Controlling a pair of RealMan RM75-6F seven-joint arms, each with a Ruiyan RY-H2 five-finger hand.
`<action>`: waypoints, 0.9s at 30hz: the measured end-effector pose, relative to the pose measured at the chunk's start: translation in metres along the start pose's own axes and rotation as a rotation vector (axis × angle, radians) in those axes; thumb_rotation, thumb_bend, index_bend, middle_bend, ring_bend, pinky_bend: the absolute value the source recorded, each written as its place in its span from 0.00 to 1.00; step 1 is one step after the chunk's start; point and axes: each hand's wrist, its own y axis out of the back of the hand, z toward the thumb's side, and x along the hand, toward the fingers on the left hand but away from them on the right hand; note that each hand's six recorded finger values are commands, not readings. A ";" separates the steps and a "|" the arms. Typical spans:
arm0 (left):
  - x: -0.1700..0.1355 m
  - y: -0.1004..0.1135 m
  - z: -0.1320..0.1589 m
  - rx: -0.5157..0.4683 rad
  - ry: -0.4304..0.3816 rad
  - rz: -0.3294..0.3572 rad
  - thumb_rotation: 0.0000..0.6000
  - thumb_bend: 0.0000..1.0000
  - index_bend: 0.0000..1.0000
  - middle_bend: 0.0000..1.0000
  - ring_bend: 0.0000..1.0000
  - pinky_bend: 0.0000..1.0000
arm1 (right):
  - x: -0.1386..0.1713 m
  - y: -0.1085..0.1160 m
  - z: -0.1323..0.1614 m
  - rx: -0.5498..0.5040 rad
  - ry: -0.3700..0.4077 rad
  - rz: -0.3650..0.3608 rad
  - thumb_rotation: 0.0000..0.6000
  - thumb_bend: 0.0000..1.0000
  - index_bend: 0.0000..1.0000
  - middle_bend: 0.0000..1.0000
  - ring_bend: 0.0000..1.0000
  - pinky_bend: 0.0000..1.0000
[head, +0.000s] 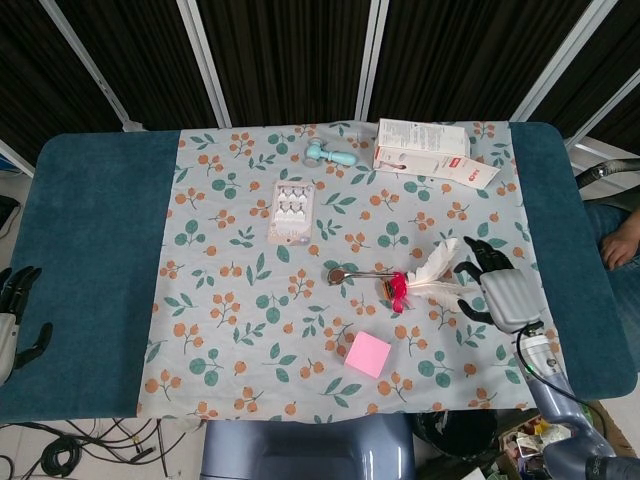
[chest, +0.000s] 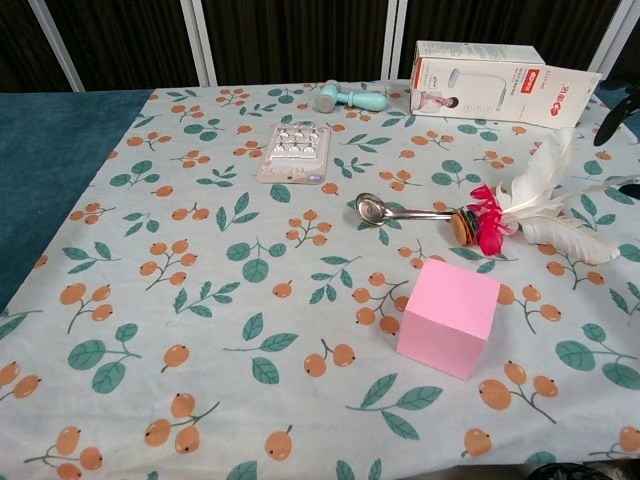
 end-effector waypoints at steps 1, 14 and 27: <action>0.000 0.000 0.000 0.000 -0.001 0.000 1.00 0.39 0.07 0.08 0.00 0.00 | -0.001 -0.002 0.000 0.001 0.000 0.002 1.00 0.21 0.39 0.02 0.04 0.14; 0.000 -0.001 -0.002 0.003 0.014 -0.004 1.00 0.39 0.07 0.08 0.00 0.00 | -0.009 -0.018 -0.003 -0.011 -0.007 -0.013 1.00 0.24 0.48 0.02 0.05 0.14; 0.001 -0.001 -0.003 0.000 0.021 -0.002 1.00 0.39 0.07 0.08 0.00 0.00 | -0.014 -0.027 -0.009 -0.022 -0.011 -0.012 1.00 0.27 0.55 0.02 0.05 0.14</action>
